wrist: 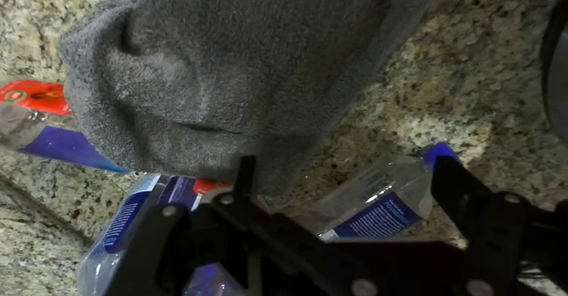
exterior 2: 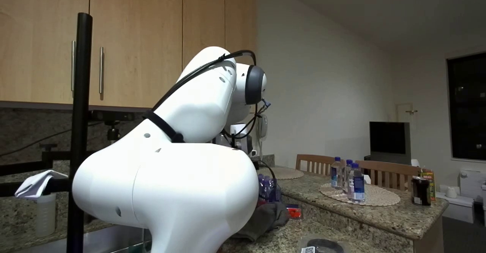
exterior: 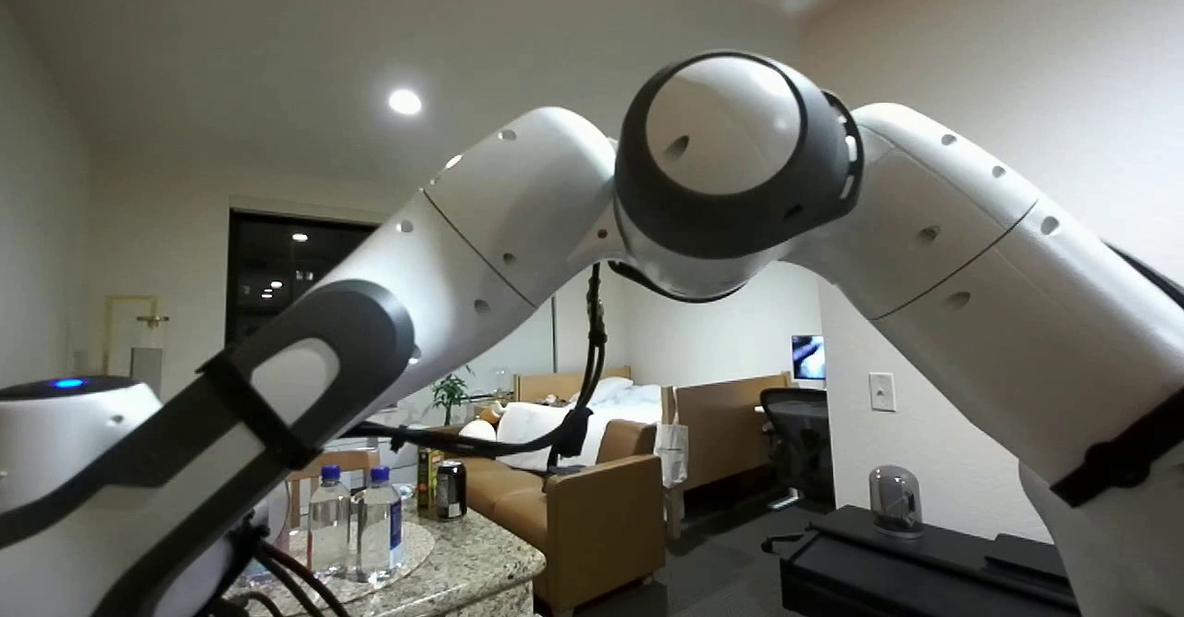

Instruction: Move the grey towel to the right

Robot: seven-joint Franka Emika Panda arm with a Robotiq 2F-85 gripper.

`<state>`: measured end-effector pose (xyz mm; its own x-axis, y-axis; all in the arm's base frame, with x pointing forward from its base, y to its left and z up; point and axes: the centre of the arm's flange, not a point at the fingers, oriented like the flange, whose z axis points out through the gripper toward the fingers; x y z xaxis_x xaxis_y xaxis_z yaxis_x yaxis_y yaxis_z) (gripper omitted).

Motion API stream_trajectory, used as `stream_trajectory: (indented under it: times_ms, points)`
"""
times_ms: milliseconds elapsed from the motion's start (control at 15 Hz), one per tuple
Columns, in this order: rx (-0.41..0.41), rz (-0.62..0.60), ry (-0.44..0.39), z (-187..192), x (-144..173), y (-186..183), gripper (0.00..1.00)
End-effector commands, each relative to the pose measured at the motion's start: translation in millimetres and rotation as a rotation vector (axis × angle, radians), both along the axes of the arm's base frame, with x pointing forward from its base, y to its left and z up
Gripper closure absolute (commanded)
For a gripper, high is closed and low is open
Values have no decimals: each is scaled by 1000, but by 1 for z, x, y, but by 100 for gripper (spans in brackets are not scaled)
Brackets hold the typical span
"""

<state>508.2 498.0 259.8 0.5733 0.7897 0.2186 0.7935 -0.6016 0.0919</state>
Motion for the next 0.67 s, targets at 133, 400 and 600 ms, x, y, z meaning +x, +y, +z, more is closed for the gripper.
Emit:
stream_trajectory:
  times_ms: [133,400,600]
  points:
    - [-5,-10,-10,-2,11,2,0]
    - [-22,33,-7,-12,17,20,0]
    - [-23,80,-9,-24,20,40,0]
